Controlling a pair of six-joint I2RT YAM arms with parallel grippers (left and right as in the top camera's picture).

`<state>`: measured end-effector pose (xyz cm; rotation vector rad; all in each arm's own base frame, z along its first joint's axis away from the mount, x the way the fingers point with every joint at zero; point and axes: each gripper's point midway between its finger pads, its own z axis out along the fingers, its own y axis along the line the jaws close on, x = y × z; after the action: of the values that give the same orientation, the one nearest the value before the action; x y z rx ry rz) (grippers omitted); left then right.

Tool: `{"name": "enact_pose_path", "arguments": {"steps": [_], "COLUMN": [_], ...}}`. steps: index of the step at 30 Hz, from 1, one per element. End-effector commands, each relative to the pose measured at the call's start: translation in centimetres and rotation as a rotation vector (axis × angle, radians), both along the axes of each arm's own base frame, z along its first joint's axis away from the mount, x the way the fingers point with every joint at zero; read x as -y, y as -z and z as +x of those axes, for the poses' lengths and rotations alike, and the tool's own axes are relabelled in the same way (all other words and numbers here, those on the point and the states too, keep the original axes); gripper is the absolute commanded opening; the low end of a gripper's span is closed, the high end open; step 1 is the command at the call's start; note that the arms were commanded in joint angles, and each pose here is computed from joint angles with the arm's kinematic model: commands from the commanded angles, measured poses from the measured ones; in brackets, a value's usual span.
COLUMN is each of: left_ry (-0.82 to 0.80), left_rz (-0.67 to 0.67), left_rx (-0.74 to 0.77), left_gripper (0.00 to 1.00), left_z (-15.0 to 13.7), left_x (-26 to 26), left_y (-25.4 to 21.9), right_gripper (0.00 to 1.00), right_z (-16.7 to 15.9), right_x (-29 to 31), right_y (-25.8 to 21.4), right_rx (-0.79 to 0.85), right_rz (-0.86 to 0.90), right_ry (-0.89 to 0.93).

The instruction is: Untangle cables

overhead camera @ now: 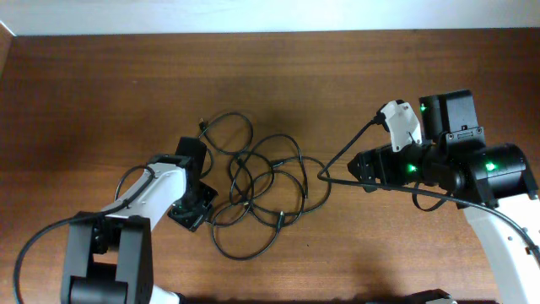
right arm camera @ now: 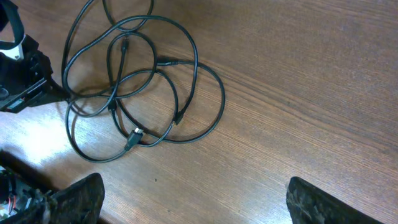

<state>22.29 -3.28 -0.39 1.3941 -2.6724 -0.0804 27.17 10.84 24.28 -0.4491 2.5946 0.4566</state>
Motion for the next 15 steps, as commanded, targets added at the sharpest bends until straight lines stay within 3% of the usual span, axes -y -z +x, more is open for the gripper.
{"name": "enact_pose_path", "arguments": {"steps": [1,7,11,15], "left_ry": [0.204,0.28,0.586,0.871], "left_rz": [0.032,0.27,0.361,0.424], "left_rx": [-0.004,0.281,0.579,0.781], "left_gripper": [0.0,0.0,0.0,0.0], "left_z": [0.9,6.0,9.9,10.5], "left_x": [-1.0,-4.5,-4.3,-2.9], "left_y": [-2.0,-15.3,-24.1,-29.8], "right_gripper": [0.92,0.93,0.93,0.93], "right_z": [0.1,0.1,0.1,0.1], "right_x": [0.2,0.2,0.2,0.2], "right_y": [-0.3,-0.3,-0.4,-0.4], "right_rx": [0.015,0.015,0.015,0.015], "right_rz": [-0.01,-0.01,-0.009,-0.009], "right_ry": [-0.002,-0.002,-0.002,-0.002]}}
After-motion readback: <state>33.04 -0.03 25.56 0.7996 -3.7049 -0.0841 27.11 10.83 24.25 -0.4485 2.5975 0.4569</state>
